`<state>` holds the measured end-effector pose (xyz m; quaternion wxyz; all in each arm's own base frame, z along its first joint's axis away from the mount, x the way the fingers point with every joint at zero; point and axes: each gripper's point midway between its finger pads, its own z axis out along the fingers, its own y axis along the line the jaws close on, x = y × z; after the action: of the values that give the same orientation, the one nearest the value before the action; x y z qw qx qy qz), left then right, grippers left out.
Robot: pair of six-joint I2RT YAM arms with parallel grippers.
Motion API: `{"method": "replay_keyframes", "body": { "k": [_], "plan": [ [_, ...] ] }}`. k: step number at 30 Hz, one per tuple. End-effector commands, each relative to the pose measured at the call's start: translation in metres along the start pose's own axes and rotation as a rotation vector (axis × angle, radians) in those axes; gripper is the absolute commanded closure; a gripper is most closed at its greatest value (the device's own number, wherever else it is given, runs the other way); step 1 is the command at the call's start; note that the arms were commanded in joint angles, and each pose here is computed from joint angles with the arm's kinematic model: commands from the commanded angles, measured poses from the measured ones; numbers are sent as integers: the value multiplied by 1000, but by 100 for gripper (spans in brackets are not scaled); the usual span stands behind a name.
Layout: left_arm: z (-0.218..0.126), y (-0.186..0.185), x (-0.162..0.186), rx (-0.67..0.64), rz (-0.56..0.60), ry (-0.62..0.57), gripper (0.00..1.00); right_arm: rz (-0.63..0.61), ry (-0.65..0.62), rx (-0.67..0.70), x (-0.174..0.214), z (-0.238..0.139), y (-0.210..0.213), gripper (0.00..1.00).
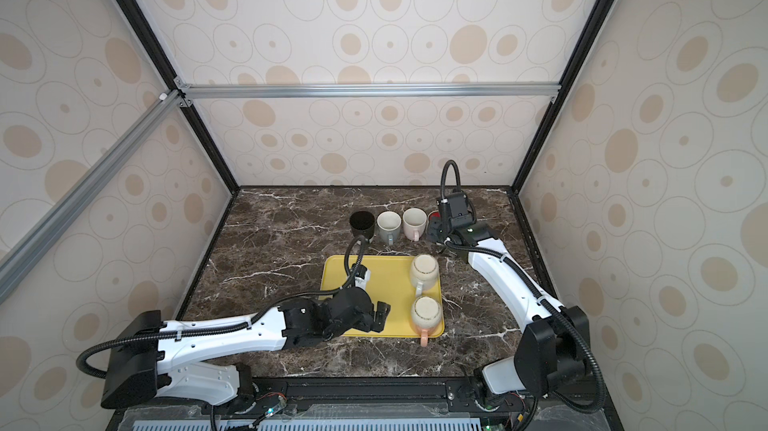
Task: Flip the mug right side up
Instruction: 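Reach the left gripper to the upside-down orange mug while right moves aside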
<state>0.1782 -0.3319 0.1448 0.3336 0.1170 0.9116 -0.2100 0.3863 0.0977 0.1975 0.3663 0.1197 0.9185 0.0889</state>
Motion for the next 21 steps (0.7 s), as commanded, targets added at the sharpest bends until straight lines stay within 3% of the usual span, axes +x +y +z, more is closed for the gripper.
{"method": "replay_keyframes", "body": {
  "k": [1,7,14,21],
  "plan": [
    [-7,-19,-1,-28,-34,-42,0,38,-35,-46,-1,-9,-1,68],
    [13,-56,36,-6,3,23,12,56,-94,-60,-4,-24,-8,68],
    [33,-87,50,46,33,79,44,78,-133,-65,-10,-38,-13,69],
    [49,-110,56,20,82,149,44,103,-150,-58,-5,-43,-25,70]
  ]
}}
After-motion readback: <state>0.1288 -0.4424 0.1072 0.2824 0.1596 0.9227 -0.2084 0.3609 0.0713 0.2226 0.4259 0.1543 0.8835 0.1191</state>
